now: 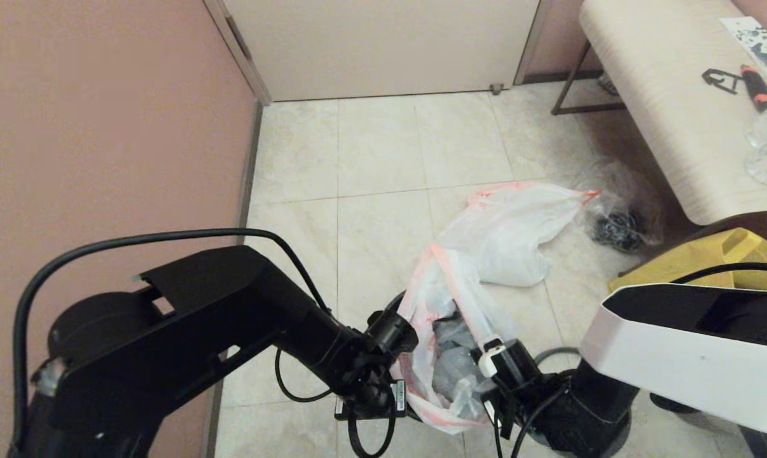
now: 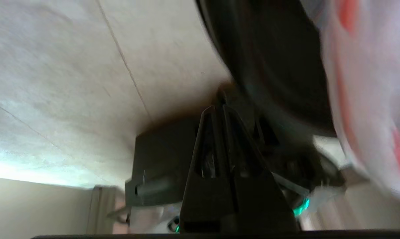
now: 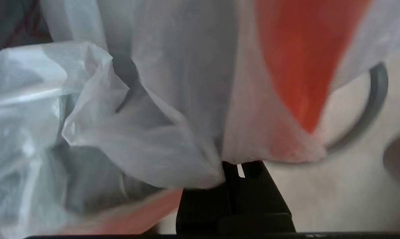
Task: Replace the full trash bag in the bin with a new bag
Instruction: Put the new garbage bag on the trash can
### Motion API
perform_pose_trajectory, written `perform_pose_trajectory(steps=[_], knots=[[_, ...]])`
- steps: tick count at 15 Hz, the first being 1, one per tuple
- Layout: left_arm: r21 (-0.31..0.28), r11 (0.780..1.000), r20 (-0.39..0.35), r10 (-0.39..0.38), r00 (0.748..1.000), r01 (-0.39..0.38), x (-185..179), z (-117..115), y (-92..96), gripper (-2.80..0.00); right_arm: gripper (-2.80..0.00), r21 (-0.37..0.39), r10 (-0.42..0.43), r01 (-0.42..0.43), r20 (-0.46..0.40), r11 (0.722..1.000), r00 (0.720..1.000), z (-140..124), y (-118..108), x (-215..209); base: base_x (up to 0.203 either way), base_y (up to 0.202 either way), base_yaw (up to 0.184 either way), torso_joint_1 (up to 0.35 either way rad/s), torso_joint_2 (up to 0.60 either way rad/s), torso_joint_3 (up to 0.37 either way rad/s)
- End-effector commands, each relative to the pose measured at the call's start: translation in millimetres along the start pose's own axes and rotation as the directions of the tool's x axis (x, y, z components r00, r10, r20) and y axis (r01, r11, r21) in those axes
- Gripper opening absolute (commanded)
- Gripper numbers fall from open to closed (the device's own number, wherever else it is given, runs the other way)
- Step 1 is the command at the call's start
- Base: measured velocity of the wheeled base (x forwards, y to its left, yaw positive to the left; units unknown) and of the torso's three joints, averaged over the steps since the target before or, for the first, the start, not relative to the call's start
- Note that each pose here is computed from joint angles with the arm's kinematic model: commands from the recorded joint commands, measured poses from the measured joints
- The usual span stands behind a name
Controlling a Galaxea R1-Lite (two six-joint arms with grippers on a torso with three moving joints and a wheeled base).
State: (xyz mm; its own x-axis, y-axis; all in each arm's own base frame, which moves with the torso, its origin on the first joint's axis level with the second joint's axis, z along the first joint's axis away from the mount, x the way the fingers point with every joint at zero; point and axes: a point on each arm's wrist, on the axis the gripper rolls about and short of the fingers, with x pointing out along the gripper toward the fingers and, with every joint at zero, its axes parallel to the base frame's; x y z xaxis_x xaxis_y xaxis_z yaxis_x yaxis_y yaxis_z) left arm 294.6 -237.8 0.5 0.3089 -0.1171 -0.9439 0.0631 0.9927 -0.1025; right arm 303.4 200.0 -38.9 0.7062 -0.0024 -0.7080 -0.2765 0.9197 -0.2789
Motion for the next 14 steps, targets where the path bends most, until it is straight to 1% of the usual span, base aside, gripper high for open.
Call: perform_pose_trajectory(steps=[1, 4, 6, 7, 9, 12, 13, 14], knots=[[-0.04, 0.999, 0.014, 0.01, 1.0, -0.009, 2.8, 9.4, 10.9, -2.8, -2.8, 0.005, 0.0, 0.0, 0.044, 1.0, 0.999, 13.5, 4.6, 9.4, 0.0, 0.0, 0.0, 0.0, 0.0, 0.0], [-0.089, 0.996, 0.041, 0.016, 0.999, -0.012, -9.5, 18.9, 28.0, -2.8, -2.8, -0.021, 0.005, -0.002, 0.14, 1.0, 0.99, 43.5, 8.9, 11.2, 0.0, 0.0, 0.0, 0.0, 0.0, 0.0], [-0.12, 0.993, 0.065, 0.014, 0.998, -0.006, -28.2, 18.8, 42.2, -2.8, -2.8, -0.056, 0.017, -0.006, 0.199, 0.998, 0.98, 60.6, 16.9, 7.9, 0.0, 0.0, 0.0, 0.0, 0.0, 0.0], [-0.136, 0.991, 0.086, 0.009, 0.996, 0.003, -39.7, 17.4, 50.0, -2.8, -2.8, -0.076, 0.026, -0.01, 0.215, 0.997, 0.976, 64.6, 22.0, 5.5, 0.0, 0.0, 0.0, 0.0, 0.0, 0.0], [-0.182, 0.983, 0.146, -0.005, 0.989, 0.031, -71.4, 12.2, 71.4, -2.8, -2.8, -0.098, 0.046, -0.022, 0.25, 0.995, 0.967, 73.6, 34.2, 0.8, 0.0, 0.0, 0.0, 0.0, 0.0, 0.0], [-0.264, 0.961, 0.224, -0.025, 0.974, 0.085, -105.2, -8.4, 106.5, -2.8, -2.8, -0.11, 0.067, -0.038, 0.276, 0.993, 0.959, 78.8, 47.3, -2.9, 0.0, 0.0, 0.0, 0.0, 0.0, 0.0], [-0.282, 0.951, 0.272, -0.047, 0.961, 0.127, -109.1, -9.6, 111.8, -2.8, -2.8, -0.114, 0.069, -0.039, 0.275, 0.993, 0.959, 78.3, 48.1, -2.8, 0.0, 0.0, 0.0, 0.0, 0.0, 0.0], [-0.292, 0.943, 0.309, -0.063, 0.949, 0.157, -108.3, -5.7, 111.9, -2.8, -2.8, -0.113, 0.067, -0.037, 0.273, 0.993, 0.96, 78.1, 47.7, -1.5, 0.0, 0.0, 0.0, 0.0, 0.0, 0.0]])
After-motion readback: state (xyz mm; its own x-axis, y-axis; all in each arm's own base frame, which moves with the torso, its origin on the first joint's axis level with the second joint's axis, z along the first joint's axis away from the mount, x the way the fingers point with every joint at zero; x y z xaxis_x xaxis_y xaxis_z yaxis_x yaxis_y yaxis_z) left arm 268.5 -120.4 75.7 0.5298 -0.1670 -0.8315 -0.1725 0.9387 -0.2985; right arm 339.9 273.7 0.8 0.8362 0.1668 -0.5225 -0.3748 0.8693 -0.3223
